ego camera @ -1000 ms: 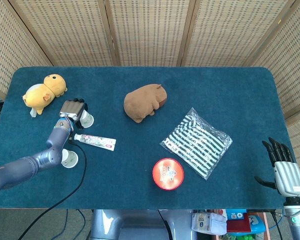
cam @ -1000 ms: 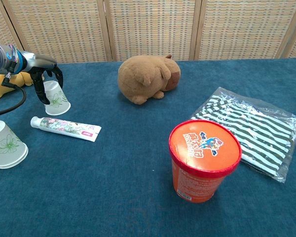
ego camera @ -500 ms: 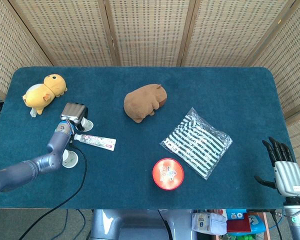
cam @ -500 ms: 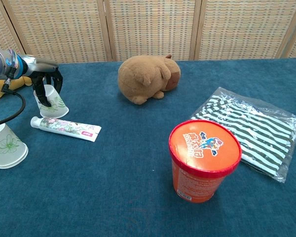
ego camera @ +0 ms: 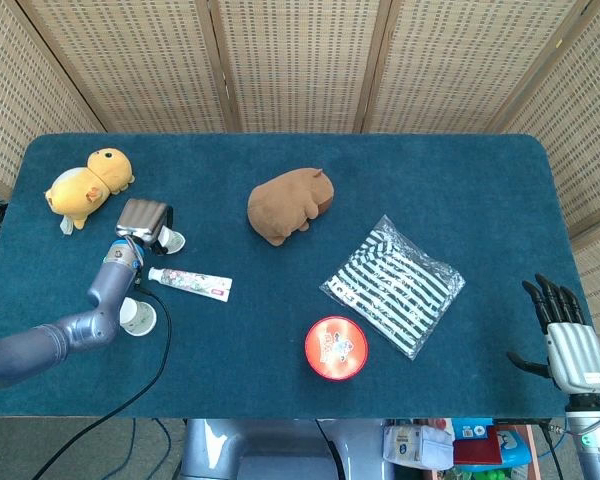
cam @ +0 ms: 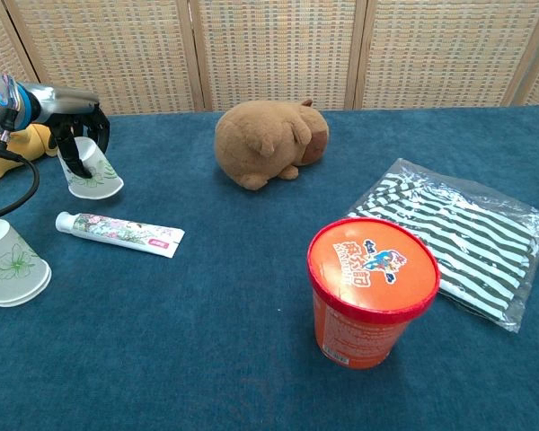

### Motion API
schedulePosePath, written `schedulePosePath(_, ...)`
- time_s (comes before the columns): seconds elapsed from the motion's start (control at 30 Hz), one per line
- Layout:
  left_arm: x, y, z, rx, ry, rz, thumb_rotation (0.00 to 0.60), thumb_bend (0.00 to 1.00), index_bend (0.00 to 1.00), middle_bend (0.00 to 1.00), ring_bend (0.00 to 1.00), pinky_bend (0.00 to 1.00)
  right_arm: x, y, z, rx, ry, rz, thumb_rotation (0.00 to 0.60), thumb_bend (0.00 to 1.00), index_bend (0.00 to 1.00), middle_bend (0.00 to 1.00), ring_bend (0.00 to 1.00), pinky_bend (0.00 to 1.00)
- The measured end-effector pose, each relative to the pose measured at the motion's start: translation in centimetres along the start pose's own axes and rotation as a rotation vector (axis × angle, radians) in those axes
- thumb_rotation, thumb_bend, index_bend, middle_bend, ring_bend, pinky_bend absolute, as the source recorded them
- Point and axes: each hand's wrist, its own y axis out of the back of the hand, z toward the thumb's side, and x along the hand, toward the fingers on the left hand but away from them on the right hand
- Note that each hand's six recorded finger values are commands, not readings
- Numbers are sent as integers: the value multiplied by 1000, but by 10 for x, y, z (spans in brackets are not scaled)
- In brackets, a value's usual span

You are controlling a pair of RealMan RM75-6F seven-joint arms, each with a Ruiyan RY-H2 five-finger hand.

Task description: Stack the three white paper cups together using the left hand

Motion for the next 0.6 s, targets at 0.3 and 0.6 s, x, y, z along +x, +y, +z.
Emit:
schedulePosePath(0.3,-15,18,-1,-91,-36,-12,600,363,687,468,402,541,-1,-5,1,8,3,13,600,48,0,0,0,0)
schedulePosePath(0.6,-65,50,-3,-208,-145,-44,600,364,687,468,402,541,-1,-9,6,24,17,20,600,48,0,0,0,0)
